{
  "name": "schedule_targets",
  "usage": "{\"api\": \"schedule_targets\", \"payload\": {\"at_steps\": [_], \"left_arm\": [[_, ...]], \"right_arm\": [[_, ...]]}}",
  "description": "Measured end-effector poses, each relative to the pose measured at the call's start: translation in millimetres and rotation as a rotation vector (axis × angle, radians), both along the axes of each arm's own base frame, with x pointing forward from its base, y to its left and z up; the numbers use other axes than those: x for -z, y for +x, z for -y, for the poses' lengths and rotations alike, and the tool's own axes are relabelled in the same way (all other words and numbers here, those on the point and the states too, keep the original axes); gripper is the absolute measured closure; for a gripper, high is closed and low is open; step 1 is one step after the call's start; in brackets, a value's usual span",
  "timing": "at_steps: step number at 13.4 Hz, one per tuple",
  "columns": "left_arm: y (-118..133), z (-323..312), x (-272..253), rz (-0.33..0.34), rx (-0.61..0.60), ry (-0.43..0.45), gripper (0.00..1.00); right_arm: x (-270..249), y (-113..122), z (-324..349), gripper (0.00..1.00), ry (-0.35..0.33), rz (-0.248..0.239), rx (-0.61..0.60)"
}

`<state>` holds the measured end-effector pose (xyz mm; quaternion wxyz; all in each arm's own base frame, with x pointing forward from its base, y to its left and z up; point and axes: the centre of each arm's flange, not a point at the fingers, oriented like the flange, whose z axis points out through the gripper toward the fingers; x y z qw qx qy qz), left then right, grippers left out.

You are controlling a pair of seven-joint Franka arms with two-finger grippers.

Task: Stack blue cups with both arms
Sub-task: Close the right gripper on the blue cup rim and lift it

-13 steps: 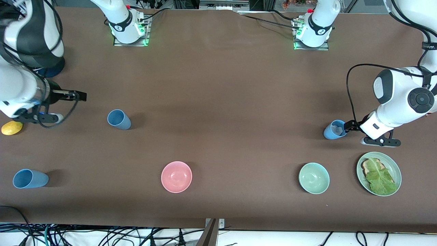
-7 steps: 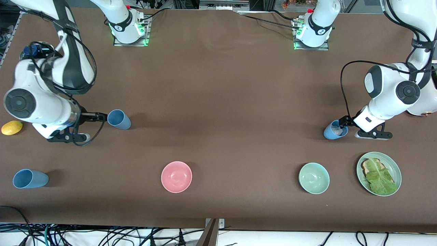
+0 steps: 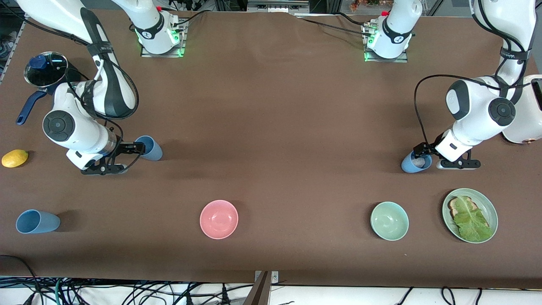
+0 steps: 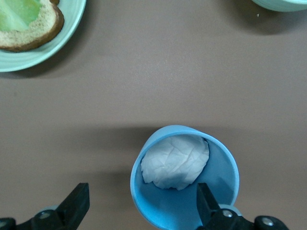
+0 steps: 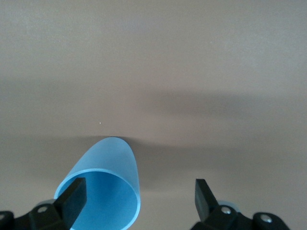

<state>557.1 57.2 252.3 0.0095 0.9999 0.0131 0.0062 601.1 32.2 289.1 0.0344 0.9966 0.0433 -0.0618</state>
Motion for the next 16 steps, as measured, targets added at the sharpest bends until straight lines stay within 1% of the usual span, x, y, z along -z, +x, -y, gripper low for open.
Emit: {"api": "schedule_targets", "payload": {"at_steps": [3, 6, 9, 11, 12, 13, 14, 16], "left_arm": [[-3, -1, 5, -0.010, -0.003, -0.001, 0.02], [-3, -2, 15, -0.004, -0.005, 0.005, 0.02], [-3, -3, 27, -0.004, -0.006, 0.010, 0.05], [-2, -2, 26, 0.002, -0.008, 0.008, 0.23], [-2, -2, 24, 0.005, -0.008, 0.008, 0.36], [-2, -3, 25, 0.003, -0.009, 0.008, 0.46], [-2, -3, 26, 0.001, -0.010, 0.008, 0.58], [-2, -3, 27, 0.000, -0.011, 0.009, 0.78]], "right_arm": [[6, -5, 11, 0.00, 0.027, -0.016, -0.004], [9, -7, 14, 0.00, 0.035, -0.002, 0.000], [18, -11, 14, 0.00, 0.036, 0.014, 0.000], [20, -13, 14, 0.00, 0.037, 0.015, 0.000], [22, -13, 14, 0.00, 0.038, 0.013, 0.002], [24, -14, 14, 0.02, 0.043, 0.009, 0.007], [26, -15, 14, 0.05, 0.050, 0.006, 0.014], [29, -15, 12, 0.29, 0.056, 0.002, 0.018]]}}
